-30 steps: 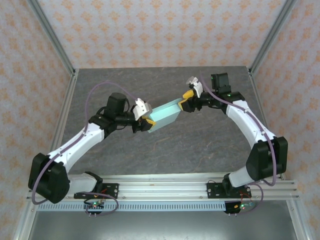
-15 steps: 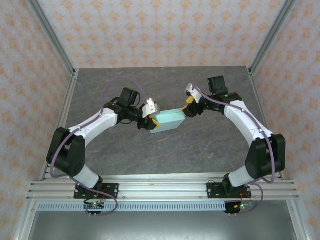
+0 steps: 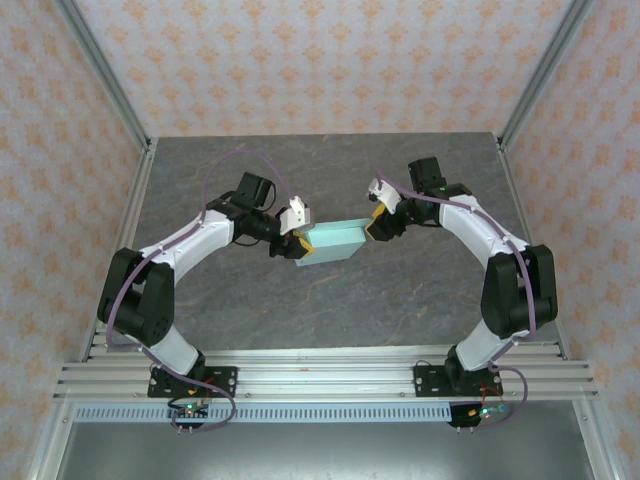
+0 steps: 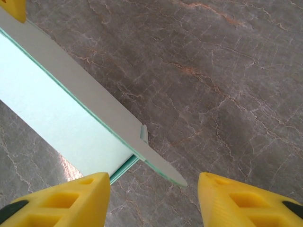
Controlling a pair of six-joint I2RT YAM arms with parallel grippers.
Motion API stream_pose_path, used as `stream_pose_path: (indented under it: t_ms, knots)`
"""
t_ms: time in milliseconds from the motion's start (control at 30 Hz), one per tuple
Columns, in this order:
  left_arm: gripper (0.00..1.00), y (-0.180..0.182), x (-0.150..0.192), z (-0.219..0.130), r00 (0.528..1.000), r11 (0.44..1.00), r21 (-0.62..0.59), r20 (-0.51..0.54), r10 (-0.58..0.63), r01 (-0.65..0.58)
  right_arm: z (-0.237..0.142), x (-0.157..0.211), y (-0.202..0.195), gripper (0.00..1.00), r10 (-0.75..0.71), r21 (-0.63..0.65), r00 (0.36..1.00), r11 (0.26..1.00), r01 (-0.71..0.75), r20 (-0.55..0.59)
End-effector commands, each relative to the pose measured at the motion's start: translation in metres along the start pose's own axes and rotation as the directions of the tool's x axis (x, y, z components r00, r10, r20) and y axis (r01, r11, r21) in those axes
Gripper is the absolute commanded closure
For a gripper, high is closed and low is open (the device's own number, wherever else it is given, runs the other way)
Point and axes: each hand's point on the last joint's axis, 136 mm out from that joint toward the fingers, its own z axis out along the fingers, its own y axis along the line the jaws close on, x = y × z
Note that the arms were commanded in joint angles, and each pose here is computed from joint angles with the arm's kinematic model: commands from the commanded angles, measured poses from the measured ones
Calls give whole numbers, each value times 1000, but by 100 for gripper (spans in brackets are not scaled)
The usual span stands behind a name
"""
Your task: Fold the paper box
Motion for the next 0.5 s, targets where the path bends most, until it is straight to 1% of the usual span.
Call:
stream_pose_path:
  t_ms: [0, 167, 300, 467]
  knots:
    - [69, 2, -6, -2, 999, 1000, 17, 21, 25, -26, 2, -1, -4, 51, -29, -3, 1000, 1000, 29, 3]
    - [69, 3, -6, -2, 999, 1000, 16, 21, 26, -26, 7, 0, -8, 55, -33, -13, 999, 999, 33, -6]
    - [69, 3, -7, -3, 999, 999, 14, 21, 29, -29, 10, 0, -7, 64, -33, -33, 999, 999, 33, -6]
    - [69, 3, -7, -4, 999, 999, 6, 21, 35, -36, 11, -6, -4, 73, -33, -57, 999, 998, 35, 27]
